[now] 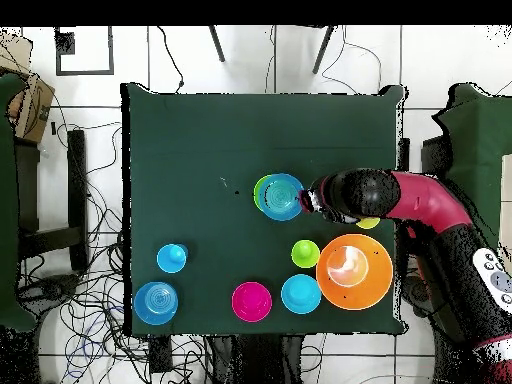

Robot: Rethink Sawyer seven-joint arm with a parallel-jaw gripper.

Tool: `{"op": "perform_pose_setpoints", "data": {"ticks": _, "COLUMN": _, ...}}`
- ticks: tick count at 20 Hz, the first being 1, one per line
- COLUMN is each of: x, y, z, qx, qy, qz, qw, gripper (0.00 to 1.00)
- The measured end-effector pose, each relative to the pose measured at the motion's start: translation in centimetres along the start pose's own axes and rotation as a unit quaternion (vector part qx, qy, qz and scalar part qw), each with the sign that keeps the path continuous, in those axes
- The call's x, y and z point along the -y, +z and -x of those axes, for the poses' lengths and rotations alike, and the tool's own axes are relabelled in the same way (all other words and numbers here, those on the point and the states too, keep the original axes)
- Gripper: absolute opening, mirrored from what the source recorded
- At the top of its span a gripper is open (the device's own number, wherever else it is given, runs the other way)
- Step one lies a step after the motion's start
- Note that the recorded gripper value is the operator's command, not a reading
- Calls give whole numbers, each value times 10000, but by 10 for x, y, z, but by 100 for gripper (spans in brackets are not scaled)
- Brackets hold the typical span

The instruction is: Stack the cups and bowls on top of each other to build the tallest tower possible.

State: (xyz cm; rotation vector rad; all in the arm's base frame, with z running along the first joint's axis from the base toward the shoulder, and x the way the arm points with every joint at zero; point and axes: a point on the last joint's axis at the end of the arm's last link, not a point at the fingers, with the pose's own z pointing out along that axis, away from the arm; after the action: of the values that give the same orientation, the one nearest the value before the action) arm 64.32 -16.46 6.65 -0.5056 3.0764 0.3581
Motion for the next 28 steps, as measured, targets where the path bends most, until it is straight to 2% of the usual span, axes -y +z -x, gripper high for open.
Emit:
{"op": "perform_pose_setpoints", "data": {"ticks": 1, "x": 1, "y": -4, "z": 0, "qx": -10, "qy": 4, "qz": -13, "qw": 10000, "gripper": 100}}
{"op": "perform_pose_setpoints", "data": {"ticks": 2, "x": 1, "y": -18, "z": 0, "qx": -53, "qy": 2, "qz": -57, "qw": 10000, "gripper": 100}}
{"op": "perform_pose_setpoints", "data": {"ticks": 4, "x": 0, "y": -26, "z": 0, "qx": -75, "qy": 2, "qz": -78, "qw": 9999, "gripper": 100}}
{"op": "perform_pose_setpoints", "data": {"ticks": 10, "x": -16, "y": -87, "z": 8, "qx": -192, "qy": 2, "qz": -153, "qw": 9997, "gripper": 100}}
{"op": "perform_pose_setpoints", "data": {"ticks": 13, "x": -28, "y": -119, "z": 19, "qx": -122, "qy": -32, "qz": -198, "qw": 9997, "gripper": 100}}
{"op": "perform_pose_setpoints", "data": {"ticks": 16, "x": -33, "y": -129, "z": 24, "qx": -48, "qy": -55, "qz": -232, "qw": 9997, "gripper": 100}}
{"op": "perform_pose_setpoints", "data": {"ticks": 22, "x": -34, "y": -126, "z": 26, "qx": -45, "qy": -71, "qz": -173, "qw": 9998, "gripper": 100}}
{"op": "perform_pose_setpoints", "data": {"ticks": 28, "x": -22, "y": -93, "z": 12, "qx": -96, "qy": 33, "qz": 126, "qw": 9999, "gripper": 100}}
